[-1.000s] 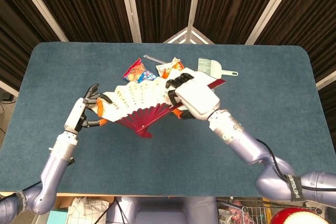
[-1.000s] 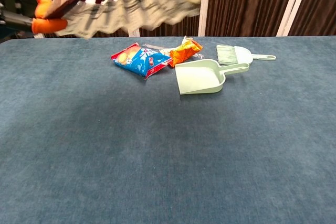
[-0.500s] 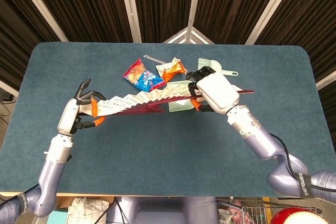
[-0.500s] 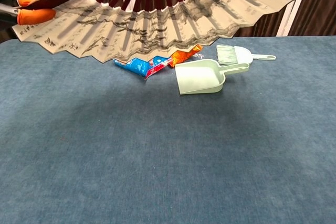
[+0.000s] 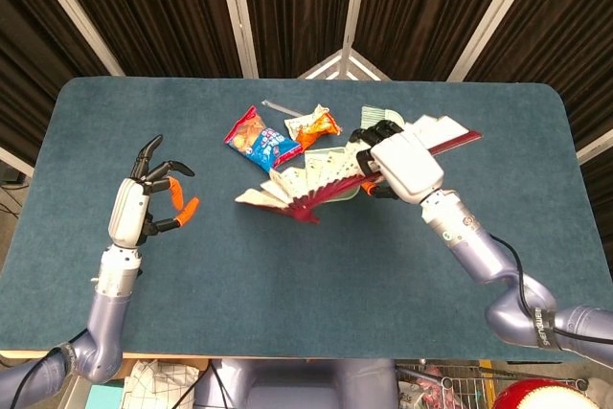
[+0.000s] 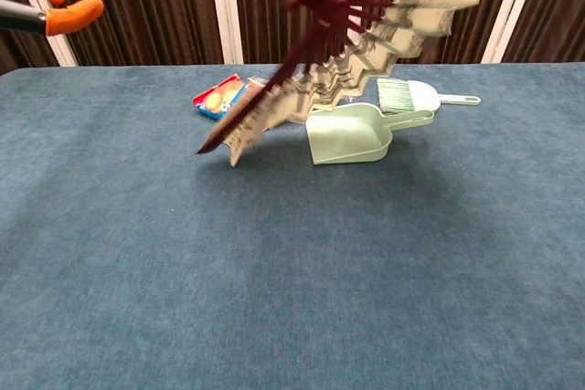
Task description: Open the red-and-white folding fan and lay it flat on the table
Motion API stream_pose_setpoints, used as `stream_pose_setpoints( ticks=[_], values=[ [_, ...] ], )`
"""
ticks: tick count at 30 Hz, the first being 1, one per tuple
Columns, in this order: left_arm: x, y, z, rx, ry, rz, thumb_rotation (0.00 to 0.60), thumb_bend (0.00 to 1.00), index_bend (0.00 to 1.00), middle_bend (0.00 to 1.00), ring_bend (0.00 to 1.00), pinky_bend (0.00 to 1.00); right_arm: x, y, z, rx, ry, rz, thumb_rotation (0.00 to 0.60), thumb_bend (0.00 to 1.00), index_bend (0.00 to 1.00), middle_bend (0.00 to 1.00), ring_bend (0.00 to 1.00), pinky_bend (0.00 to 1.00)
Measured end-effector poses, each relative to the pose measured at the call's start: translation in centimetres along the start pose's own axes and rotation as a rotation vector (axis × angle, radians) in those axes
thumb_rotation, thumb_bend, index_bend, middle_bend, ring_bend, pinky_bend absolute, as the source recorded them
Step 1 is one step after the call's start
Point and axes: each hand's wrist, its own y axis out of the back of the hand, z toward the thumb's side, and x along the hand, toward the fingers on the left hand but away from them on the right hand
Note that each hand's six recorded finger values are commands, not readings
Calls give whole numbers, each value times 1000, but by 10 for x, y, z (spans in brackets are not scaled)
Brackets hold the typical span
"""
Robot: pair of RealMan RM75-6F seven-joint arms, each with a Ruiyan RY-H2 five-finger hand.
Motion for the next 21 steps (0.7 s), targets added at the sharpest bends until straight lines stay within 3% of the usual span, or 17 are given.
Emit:
stream_pose_setpoints(
  ticks=[9, 12, 14, 15, 18, 21],
  values=[
    [10, -10, 5, 49, -69, 40, 600, 566, 746, 391, 32, 69, -1, -14, -19, -36, -19, -23, 600, 628, 878, 321, 309, 247],
    [12, -10, 5, 79, -83, 50, 600, 564, 695, 372, 32, 69, 1, -19, -32, -23, -40, -17, 600, 628, 851, 320, 308, 238],
    [13, -8, 5, 98, -87, 61, 600, 560, 597, 333, 28, 68, 3, -22, -42, -4, -59, -7, 600, 623, 731, 301, 289, 208],
    [13, -6, 5, 108, -88, 67, 600, 558, 554, 313, 24, 68, 5, -24, -46, 5, -67, 2, 600, 595, 614, 272, 261, 179],
    [12, 0, 3, 129, -85, 72, 600, 543, 358, 202, 2, 62, 11, -32, -59, 30, -94, 52, 600, 427, 318, 178, 176, 110],
    [10, 9, 3, 130, -80, 75, 600, 535, 220, 92, 0, 51, 20, -39, -72, 50, -133, 126, 600, 325, 181, 143, 152, 99]
  ],
)
